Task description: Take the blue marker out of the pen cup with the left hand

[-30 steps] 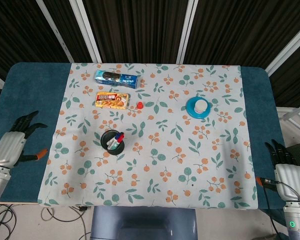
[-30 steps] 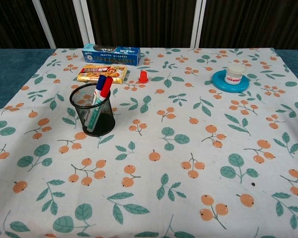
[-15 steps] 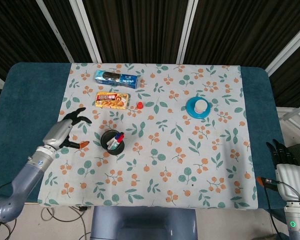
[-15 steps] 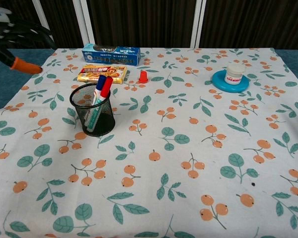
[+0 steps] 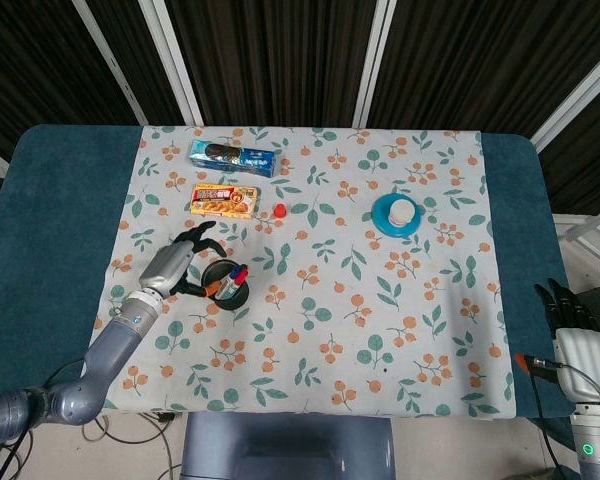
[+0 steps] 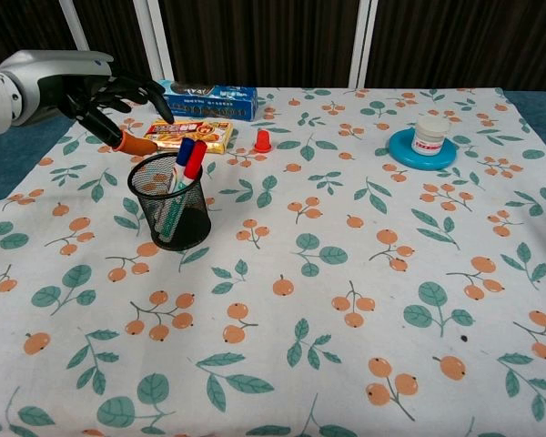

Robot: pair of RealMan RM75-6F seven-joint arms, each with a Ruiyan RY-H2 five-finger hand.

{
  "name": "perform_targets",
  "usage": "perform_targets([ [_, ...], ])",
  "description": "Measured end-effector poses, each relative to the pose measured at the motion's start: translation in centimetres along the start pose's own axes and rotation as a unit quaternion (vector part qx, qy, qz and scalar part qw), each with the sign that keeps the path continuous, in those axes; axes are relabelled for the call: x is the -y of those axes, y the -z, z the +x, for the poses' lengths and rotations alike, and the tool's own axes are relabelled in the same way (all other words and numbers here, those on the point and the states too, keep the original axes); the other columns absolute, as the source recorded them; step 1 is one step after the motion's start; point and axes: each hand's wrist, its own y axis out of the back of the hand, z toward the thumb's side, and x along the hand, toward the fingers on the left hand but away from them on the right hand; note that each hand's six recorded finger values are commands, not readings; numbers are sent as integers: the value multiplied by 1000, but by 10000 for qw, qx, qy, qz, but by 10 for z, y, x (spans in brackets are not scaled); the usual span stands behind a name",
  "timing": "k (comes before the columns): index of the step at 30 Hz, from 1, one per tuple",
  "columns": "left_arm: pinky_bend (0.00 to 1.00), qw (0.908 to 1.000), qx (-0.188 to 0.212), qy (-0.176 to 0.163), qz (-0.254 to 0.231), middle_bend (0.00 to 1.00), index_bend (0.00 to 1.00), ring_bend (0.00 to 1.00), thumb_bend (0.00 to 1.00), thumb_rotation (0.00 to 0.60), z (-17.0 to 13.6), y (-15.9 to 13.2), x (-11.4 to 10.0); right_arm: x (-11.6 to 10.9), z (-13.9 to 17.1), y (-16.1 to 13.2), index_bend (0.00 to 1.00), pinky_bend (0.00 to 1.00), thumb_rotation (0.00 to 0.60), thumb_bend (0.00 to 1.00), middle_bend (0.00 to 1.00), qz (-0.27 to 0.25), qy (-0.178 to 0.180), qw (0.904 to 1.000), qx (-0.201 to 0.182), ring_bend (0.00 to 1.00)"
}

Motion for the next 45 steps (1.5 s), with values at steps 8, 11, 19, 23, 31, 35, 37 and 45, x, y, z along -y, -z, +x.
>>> perform_targets([
  [8, 0, 9998, -122, -88, 87, 3, 413, 0, 284, 600, 7, -2, 9, 0, 0, 0, 96, 175, 600, 117, 9, -10, -7, 10000, -3, 62],
  [11, 0, 9998, -153, -75, 113, 3, 419, 0, 289, 600, 9, -2, 11, 0, 0, 0, 96, 175, 600, 116, 9, -11, -10, 10000, -2, 61],
  [19, 0, 9997, -182, -10, 144, 4, 424, 0, 325, 600, 12, -2, 18, 0, 0, 1, 95, 175, 600, 117, 9, -16, -13, 10000, -1, 62],
  [23, 0, 9998, -144, -14, 117, 4, 426, 0, 324, 600, 14, -6, 20, 0, 0, 0, 95, 175, 600, 117, 9, -18, -19, 10000, -6, 62],
  [31, 0, 9998, -137, 31, 112, 7, 453, 0, 324, 600, 21, -10, 27, -1, 0, 0, 95, 175, 600, 117, 9, -31, -16, 10000, -11, 61],
  [35, 0, 9998, -134, 47, 122, 7, 468, 0, 325, 600, 22, -12, 29, -1, 0, 0, 96, 175, 600, 117, 9, -38, -20, 10000, -19, 62],
  [37, 0, 9999, -120, 47, 108, 8, 488, 0, 327, 600, 22, -13, 30, -1, 0, 0, 96, 175, 600, 117, 9, -40, -23, 10000, -20, 62],
  [45, 0, 9999, -117, 16, 119, 14, 536, 0, 355, 600, 20, -14, 28, -1, 0, 0, 96, 175, 600, 117, 9, -39, -28, 10000, -23, 62],
])
